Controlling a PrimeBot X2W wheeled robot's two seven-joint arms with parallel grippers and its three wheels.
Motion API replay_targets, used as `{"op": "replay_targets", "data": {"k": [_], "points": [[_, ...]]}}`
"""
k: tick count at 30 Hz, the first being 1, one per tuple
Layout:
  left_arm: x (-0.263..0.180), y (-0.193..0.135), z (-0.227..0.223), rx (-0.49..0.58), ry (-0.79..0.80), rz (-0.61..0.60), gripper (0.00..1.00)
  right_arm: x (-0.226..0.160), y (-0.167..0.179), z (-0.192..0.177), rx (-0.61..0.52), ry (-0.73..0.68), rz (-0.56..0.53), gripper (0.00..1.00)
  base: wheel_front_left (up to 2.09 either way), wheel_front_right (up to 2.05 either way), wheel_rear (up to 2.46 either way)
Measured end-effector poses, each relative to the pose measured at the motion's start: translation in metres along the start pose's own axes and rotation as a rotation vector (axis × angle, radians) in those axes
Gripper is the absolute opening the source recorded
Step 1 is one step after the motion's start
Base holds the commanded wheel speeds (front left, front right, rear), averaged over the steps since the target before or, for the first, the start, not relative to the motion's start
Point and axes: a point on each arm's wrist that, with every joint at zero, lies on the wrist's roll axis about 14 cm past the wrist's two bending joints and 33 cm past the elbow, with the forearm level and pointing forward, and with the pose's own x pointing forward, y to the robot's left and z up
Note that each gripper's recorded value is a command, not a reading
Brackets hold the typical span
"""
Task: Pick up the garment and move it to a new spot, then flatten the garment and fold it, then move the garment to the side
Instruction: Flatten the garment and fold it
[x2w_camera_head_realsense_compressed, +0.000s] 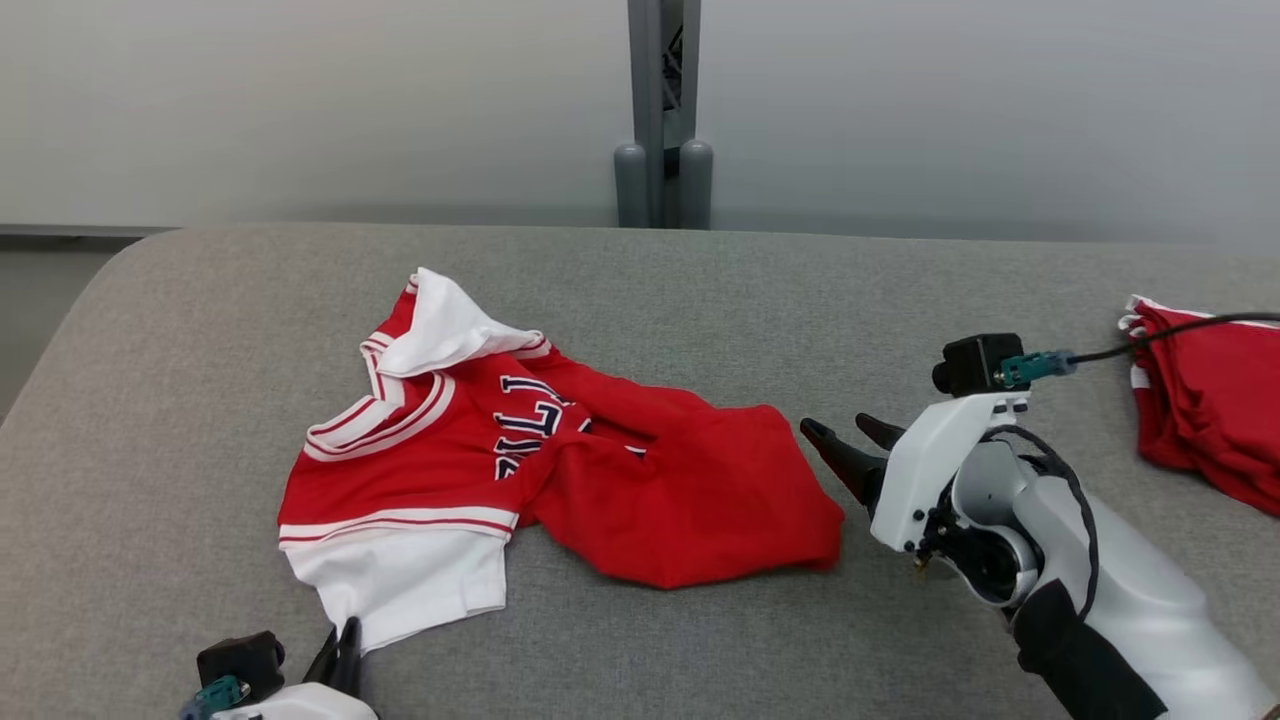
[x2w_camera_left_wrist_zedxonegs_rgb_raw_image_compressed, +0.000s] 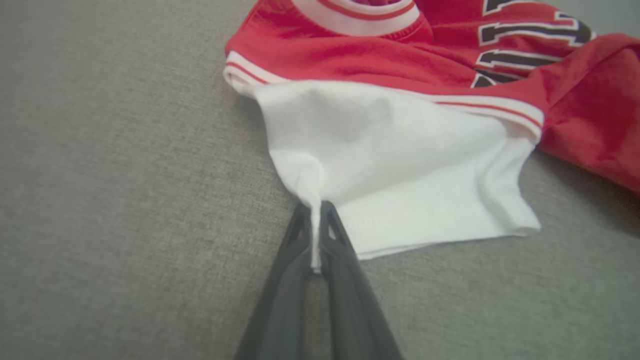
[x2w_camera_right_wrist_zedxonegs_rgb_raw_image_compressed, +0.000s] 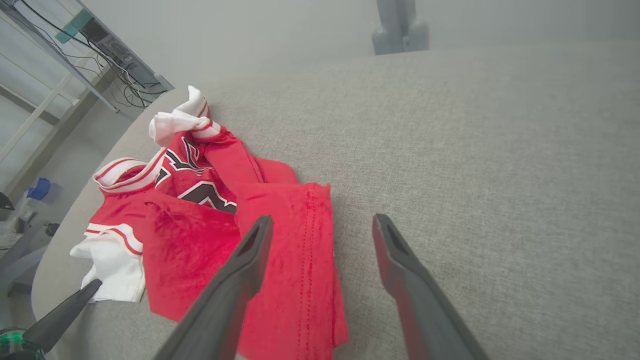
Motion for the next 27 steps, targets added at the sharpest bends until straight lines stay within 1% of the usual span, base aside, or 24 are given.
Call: {"op": "replay_targets", "data": {"k": [5, 10, 15, 16, 17, 18, 19, 23, 25, 27], "points": [[0.002, -0.002, 0.006, -0.004, -0.017, 0.003, 0.0, 0.018, 0.003, -0.002, 0.042, 0.089, 0.034, 1.0, 0.0, 0.0, 0.0], [0.005, 0.0, 0.008, 0.003, -0.016, 0.014, 0.0, 0.034, -0.003, -0.012, 0.046, 0.171, 0.04, 1.0, 0.0, 0.0, 0.0], [0.007, 0.008, 0.009, 0.0, -0.021, 0.047, 0.0, 0.049, 0.002, -0.022, 0.094, 0.22, 0.073, 1.0, 0.0, 0.0, 0.0], [0.007, 0.01, 0.009, -0.001, -0.021, 0.051, 0.0, 0.051, 0.004, -0.023, 0.104, 0.226, 0.084, 0.85, 0.0, 0.0, 0.0], [0.007, 0.011, 0.009, -0.002, -0.021, 0.054, 0.0, 0.053, 0.007, -0.023, 0.115, 0.228, 0.094, 0.46, 0.0, 0.0, 0.0], [0.007, 0.011, 0.008, -0.003, -0.022, 0.056, 0.0, 0.054, 0.009, -0.023, 0.127, 0.228, 0.104, 0.29, 0.0, 0.0, 0.0], [0.008, 0.012, 0.008, -0.005, -0.022, 0.058, 0.0, 0.055, 0.01, -0.022, 0.136, 0.221, 0.111, 0.0, 0.0, 0.0, 0.0], [0.008, 0.018, 0.013, -0.007, -0.036, 0.079, 0.0, 0.052, 0.006, -0.013, 0.124, 0.186, 0.118, 0.0, 0.0, 0.0, 0.0], [0.009, 0.021, 0.021, -0.025, -0.064, 0.087, 0.0, 0.05, 0.005, -0.004, 0.103, 0.147, 0.127, 0.0, 0.0, 0.0, 0.0], [0.01, 0.023, 0.038, -0.073, -0.124, 0.09, 0.0, 0.046, 0.006, 0.009, 0.073, 0.085, 0.141, 0.0, 0.0, 0.0, 0.0]]}}
